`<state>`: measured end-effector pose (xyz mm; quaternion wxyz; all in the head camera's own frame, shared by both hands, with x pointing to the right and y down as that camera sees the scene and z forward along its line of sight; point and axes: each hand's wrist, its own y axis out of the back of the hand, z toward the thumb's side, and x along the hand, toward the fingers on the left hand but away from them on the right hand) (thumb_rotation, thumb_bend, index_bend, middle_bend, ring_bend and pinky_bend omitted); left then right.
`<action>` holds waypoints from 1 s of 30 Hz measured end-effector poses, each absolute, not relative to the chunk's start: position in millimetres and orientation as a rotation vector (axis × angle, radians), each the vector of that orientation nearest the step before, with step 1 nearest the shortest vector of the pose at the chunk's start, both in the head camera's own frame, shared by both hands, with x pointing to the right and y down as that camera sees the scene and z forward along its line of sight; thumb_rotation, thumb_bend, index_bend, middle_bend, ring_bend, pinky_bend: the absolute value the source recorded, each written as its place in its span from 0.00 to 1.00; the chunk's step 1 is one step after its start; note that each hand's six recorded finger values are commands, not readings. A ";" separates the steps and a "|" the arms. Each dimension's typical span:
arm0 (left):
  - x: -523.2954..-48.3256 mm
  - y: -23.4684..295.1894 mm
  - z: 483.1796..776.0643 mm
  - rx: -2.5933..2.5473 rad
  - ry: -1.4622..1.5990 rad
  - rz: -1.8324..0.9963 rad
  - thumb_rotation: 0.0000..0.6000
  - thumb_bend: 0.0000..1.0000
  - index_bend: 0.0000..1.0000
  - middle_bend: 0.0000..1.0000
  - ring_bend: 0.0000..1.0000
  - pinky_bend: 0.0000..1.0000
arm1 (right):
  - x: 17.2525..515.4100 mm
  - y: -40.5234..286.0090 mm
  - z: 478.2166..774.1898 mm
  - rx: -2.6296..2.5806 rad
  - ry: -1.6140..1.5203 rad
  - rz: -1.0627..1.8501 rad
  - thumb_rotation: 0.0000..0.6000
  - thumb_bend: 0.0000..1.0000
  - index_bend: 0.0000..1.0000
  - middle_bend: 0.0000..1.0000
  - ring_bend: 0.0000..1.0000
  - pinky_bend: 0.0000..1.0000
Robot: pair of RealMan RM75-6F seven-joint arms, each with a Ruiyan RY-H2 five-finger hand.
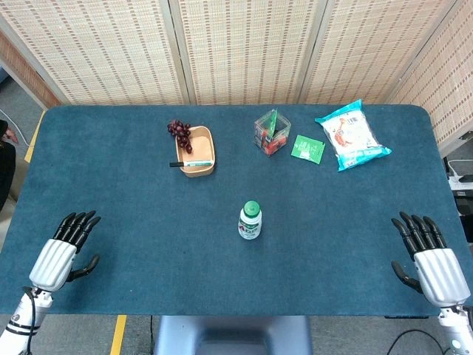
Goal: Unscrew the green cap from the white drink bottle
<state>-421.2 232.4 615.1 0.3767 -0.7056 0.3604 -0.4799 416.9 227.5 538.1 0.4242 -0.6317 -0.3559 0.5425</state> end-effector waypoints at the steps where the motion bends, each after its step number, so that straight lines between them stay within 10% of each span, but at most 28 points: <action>1: -420.5 232.6 615.6 -1.813 0.924 -1.226 1.00 0.40 0.00 0.00 0.00 0.03 | 416.6 227.4 538.7 -1.582 -0.888 1.357 1.00 0.24 0.00 0.00 0.00 0.00; 30: -213.1 203.6 711.1 -2.953 1.491 -0.725 1.00 0.35 0.00 0.00 0.00 0.00 | 415.2 221.0 536.7 -1.669 -0.913 1.308 1.00 0.24 0.00 0.00 0.00 0.00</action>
